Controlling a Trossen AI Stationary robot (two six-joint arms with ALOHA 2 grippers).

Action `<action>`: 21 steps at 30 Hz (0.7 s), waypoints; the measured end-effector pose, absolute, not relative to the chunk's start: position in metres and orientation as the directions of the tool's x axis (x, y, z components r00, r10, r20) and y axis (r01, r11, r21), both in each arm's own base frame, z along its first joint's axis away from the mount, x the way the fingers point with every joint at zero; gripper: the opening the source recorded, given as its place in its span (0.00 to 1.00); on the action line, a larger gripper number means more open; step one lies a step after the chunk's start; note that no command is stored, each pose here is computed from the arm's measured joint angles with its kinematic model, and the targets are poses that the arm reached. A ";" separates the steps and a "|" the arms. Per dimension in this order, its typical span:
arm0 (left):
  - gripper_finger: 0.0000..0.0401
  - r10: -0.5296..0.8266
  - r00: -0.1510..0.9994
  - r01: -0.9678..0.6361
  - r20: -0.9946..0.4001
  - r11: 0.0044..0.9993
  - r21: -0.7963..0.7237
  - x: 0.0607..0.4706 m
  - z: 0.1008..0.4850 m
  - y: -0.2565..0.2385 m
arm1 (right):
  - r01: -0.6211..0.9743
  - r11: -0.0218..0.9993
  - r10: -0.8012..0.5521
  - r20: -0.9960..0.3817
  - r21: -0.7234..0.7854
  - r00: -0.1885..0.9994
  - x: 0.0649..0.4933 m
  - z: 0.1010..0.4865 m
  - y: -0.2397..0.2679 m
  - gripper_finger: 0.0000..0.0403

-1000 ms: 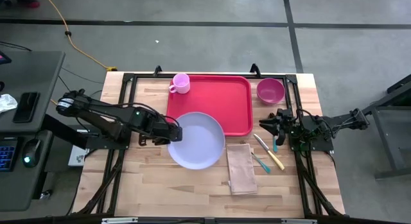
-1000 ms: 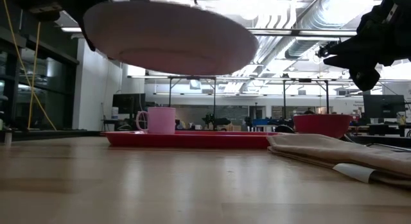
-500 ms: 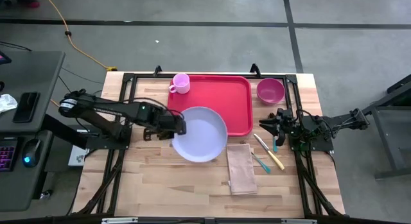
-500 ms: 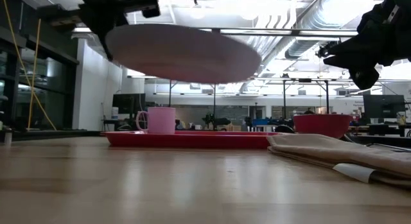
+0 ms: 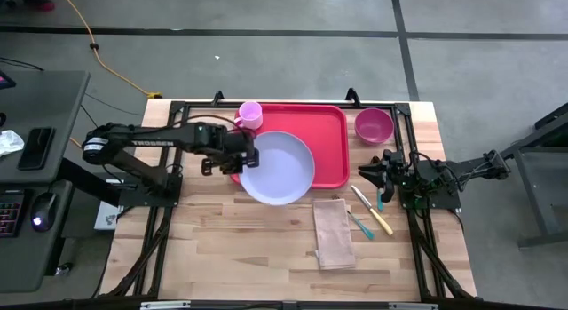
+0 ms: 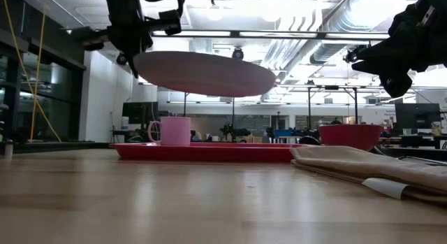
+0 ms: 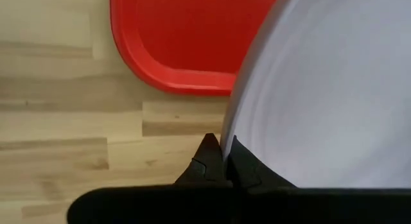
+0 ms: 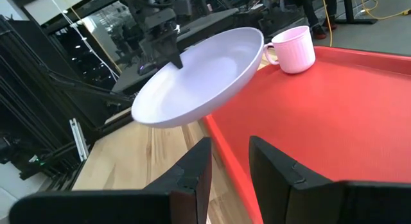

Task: Set up tray
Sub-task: Put the light blue plate on the tray

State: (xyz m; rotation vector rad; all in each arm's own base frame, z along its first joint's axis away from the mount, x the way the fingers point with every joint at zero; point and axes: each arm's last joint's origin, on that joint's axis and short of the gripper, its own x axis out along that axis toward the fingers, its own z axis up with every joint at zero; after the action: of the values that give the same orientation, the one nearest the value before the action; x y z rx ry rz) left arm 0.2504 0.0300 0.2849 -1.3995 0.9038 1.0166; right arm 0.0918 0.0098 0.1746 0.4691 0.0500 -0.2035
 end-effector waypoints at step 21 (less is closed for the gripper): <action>0.03 0.055 0.389 -0.918 -0.919 -0.054 -0.392 0.245 0.287 0.080 | 0.231 0.874 -0.212 -0.093 0.428 0.973 0.092 0.175 0.009 0.21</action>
State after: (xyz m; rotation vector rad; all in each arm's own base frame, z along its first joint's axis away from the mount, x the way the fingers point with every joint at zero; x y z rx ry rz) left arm 0.2446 0.0802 0.2868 -1.3876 0.8470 0.9723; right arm 0.0916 0.0090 0.1747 0.4524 0.0439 -0.2316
